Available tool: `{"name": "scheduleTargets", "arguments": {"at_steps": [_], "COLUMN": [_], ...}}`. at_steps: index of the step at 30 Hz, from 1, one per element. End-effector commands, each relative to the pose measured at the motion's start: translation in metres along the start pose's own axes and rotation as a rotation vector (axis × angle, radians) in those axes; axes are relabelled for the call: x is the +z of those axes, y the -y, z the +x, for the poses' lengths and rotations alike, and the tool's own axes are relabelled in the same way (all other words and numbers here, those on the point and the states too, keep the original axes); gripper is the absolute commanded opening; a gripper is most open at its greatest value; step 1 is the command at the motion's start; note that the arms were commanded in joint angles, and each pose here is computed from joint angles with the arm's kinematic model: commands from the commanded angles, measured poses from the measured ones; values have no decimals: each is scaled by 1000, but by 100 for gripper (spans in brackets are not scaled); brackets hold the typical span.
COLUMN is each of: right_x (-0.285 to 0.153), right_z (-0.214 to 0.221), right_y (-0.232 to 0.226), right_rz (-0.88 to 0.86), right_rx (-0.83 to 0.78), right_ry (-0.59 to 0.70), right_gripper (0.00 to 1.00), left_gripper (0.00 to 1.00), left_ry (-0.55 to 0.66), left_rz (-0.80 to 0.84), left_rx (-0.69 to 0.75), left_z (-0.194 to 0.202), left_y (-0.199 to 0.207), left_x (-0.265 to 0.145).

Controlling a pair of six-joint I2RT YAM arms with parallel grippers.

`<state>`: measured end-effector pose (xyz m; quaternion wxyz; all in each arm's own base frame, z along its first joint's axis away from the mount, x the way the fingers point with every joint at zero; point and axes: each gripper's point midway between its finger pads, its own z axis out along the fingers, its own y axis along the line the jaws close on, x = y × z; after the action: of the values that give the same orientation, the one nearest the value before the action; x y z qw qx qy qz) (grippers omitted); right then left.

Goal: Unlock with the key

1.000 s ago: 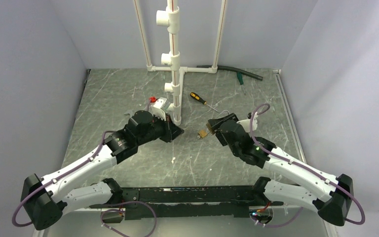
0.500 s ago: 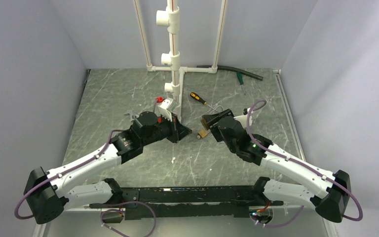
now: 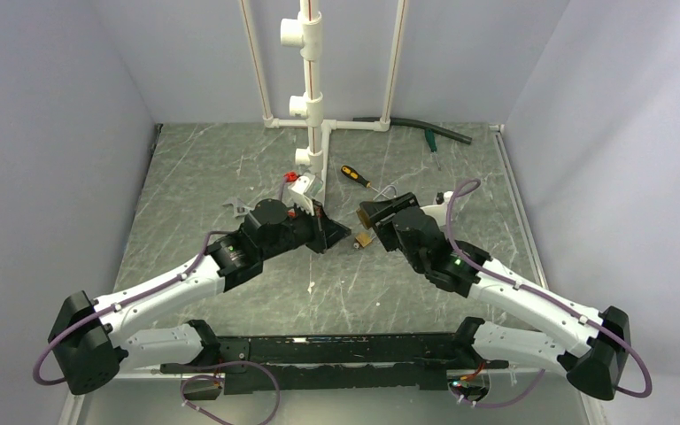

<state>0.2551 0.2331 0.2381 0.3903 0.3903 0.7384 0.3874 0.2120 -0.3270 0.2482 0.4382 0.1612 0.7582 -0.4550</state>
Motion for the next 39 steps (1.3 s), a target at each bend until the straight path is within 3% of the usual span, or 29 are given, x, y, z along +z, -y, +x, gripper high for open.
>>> {"name": "scheduleTargets", "arguments": {"at_steps": [1, 39], "right_x": [-18, -15], "right_z": [-10, 0], "right_y": [-56, -52], "right_rz": [-173, -192], "right_rx": [127, 104], "right_ry": [-5, -34], "right_gripper": [0, 0], "left_gripper": [0, 0], "left_ry": [67, 84], "left_rz": [28, 21], "left_rx": [-3, -23], "left_z": [-15, -17], "left_y": [9, 7], "left_x": [2, 4]}}
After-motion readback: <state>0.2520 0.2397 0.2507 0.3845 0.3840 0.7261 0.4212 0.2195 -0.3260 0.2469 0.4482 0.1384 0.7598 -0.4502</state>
